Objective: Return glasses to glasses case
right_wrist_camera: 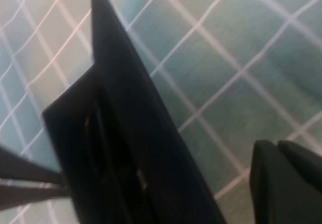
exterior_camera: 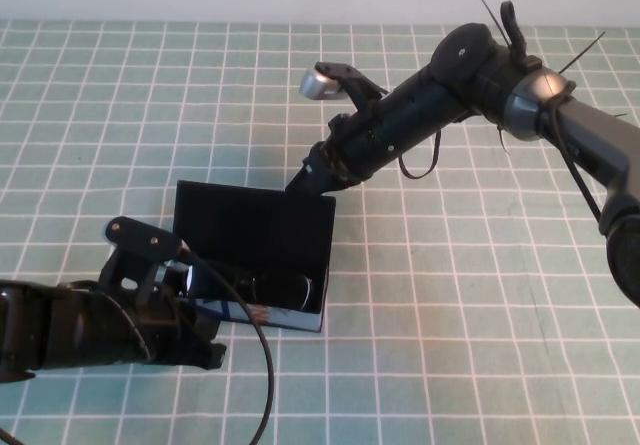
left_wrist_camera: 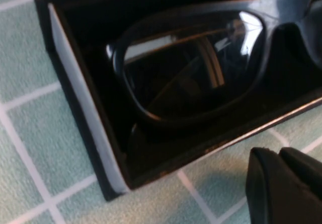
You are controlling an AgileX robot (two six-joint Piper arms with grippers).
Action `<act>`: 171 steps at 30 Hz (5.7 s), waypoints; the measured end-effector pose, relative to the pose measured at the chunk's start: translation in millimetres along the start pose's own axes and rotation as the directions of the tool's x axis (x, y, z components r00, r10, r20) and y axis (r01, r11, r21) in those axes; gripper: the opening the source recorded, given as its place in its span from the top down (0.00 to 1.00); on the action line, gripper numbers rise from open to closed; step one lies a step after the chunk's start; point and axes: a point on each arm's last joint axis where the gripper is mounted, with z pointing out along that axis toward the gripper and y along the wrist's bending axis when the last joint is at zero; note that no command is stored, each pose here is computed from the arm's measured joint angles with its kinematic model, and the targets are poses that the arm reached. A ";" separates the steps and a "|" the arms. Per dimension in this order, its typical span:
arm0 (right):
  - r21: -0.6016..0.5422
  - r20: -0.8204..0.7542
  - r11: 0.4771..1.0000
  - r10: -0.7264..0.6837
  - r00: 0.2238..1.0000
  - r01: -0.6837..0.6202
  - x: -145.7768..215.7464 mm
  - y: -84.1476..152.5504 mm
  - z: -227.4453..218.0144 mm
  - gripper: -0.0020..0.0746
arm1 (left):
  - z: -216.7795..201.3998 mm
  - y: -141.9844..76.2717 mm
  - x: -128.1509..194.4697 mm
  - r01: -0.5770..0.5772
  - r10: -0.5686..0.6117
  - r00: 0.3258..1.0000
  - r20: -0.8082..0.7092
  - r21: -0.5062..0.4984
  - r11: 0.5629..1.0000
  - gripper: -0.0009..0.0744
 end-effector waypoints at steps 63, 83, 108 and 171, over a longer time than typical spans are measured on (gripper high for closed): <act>0.054 -0.396 0.923 -0.331 0.857 0.381 29.2 139.8 13.3 0.99 | -123.2 -9.9 -49.0 -0.071 0.218 0.898 0.382 -0.364 0.929 0.99; 0.206 -0.319 0.908 -0.290 0.902 0.365 66.8 123.2 30.7 0.99 | -146.6 -7.6 -48.6 -0.053 0.270 0.875 0.402 -0.475 0.878 0.99; 0.362 -0.020 0.890 -0.290 0.957 0.277 29.5 157.9 -84.0 0.99 | -149.0 -59.1 -45.9 -0.542 0.542 0.740 0.398 -0.126 0.831 0.99; 0.663 0.659 0.716 -0.418 0.626 -0.219 351.0 216.7 -199.5 0.99 | -239.3 -55.7 50.2 0.087 0.141 0.807 0.574 -0.351 0.932 0.99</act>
